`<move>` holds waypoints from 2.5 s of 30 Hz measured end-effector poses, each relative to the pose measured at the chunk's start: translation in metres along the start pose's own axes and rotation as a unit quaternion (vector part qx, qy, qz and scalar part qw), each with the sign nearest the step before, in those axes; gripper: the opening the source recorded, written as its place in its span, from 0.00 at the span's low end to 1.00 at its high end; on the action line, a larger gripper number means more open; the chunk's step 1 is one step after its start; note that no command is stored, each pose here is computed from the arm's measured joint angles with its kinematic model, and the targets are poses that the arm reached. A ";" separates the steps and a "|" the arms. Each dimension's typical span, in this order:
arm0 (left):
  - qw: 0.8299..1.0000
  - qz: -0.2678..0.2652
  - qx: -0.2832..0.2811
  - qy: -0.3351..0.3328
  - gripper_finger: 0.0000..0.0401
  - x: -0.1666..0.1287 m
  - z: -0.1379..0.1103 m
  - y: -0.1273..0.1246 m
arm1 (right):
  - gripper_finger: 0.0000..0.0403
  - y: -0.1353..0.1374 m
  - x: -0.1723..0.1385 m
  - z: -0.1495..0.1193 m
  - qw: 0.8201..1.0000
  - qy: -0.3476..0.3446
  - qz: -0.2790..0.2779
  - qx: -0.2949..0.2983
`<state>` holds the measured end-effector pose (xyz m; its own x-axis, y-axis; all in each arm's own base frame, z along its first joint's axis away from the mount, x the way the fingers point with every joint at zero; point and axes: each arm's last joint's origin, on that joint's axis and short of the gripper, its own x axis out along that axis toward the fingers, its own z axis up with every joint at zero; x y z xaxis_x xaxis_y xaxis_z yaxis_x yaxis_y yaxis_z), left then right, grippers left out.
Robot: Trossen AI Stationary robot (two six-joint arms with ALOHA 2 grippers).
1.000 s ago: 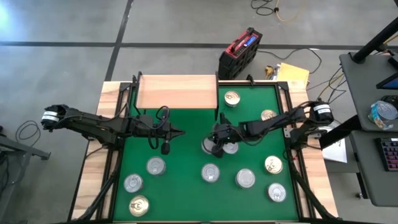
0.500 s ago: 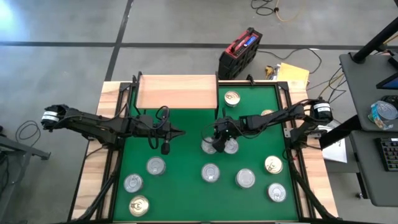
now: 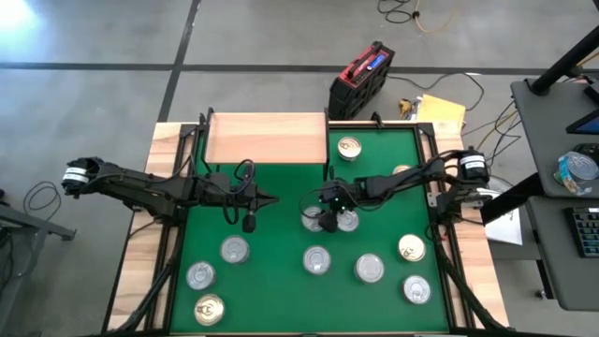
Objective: Stack canned seafood by type on shelf
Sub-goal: Put the top right blue tuna can on the shelf
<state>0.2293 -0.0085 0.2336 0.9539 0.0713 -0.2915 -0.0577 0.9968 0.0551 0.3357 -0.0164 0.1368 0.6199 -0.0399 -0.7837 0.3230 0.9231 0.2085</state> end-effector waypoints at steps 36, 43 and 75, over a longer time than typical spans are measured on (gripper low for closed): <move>1.000 0.000 0.001 0.005 0.00 0.000 -0.001 0.000 | 0.02 0.031 -0.033 0.009 0.997 -0.070 0.020 -0.023; 1.000 0.000 0.001 0.006 0.00 0.000 -0.001 0.000 | 0.02 0.023 -0.032 0.005 0.999 -0.046 -0.013 0.014; 1.000 0.000 0.003 0.020 0.00 0.003 -0.005 0.000 | 0.93 0.053 -0.006 0.020 0.990 -0.016 -0.079 -0.118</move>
<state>0.2308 -0.0086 0.2279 0.9414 0.0729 -0.3292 -0.0560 0.9966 0.0605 0.3635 0.0250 0.1646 0.5977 -0.1999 -0.7764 0.2436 0.9679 -0.0617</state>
